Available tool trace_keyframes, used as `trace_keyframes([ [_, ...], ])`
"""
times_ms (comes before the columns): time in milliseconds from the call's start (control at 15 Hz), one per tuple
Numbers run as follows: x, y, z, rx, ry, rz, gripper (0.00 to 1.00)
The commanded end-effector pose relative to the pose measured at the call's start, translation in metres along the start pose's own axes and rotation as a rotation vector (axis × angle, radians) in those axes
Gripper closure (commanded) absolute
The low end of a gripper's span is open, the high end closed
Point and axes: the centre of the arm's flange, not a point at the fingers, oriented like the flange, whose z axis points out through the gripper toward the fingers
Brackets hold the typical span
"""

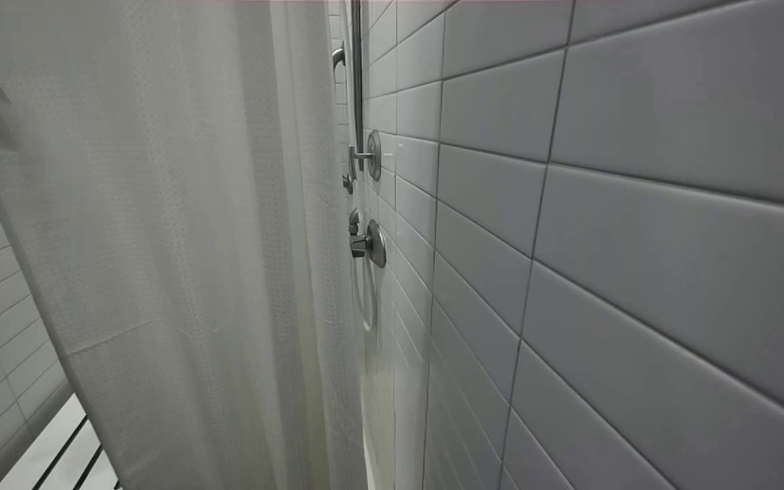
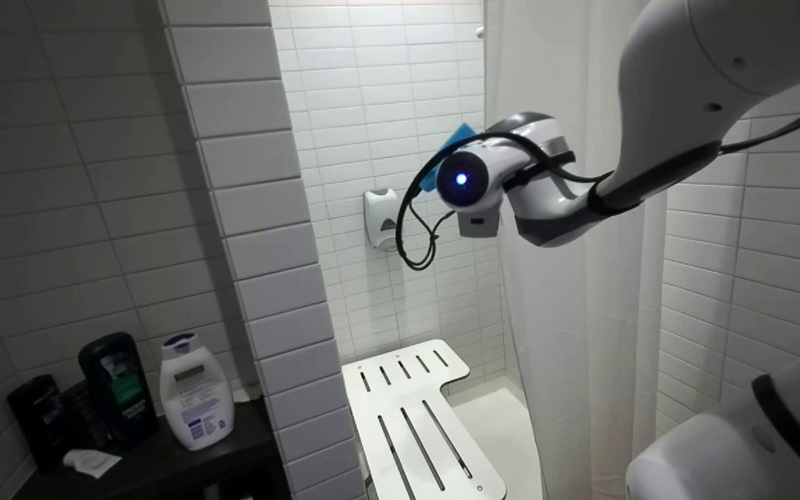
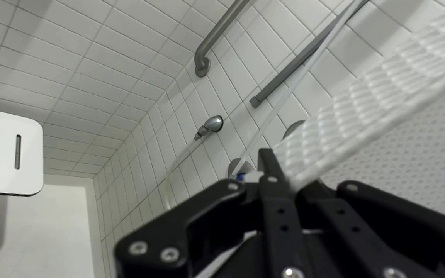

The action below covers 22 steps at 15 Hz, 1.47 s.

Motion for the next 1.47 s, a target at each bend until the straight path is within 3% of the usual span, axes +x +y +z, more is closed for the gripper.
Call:
trace_keyframes([
  [0, 0.007, 0.047, -0.024, -0.075, 0.002, -0.067, 1.0],
  [467, -0.012, 0.075, -0.059, -0.13, -0.067, -0.104, 1.0],
  [1400, -0.01, 0.09, -0.104, -0.217, -0.065, -0.129, 1.0],
])
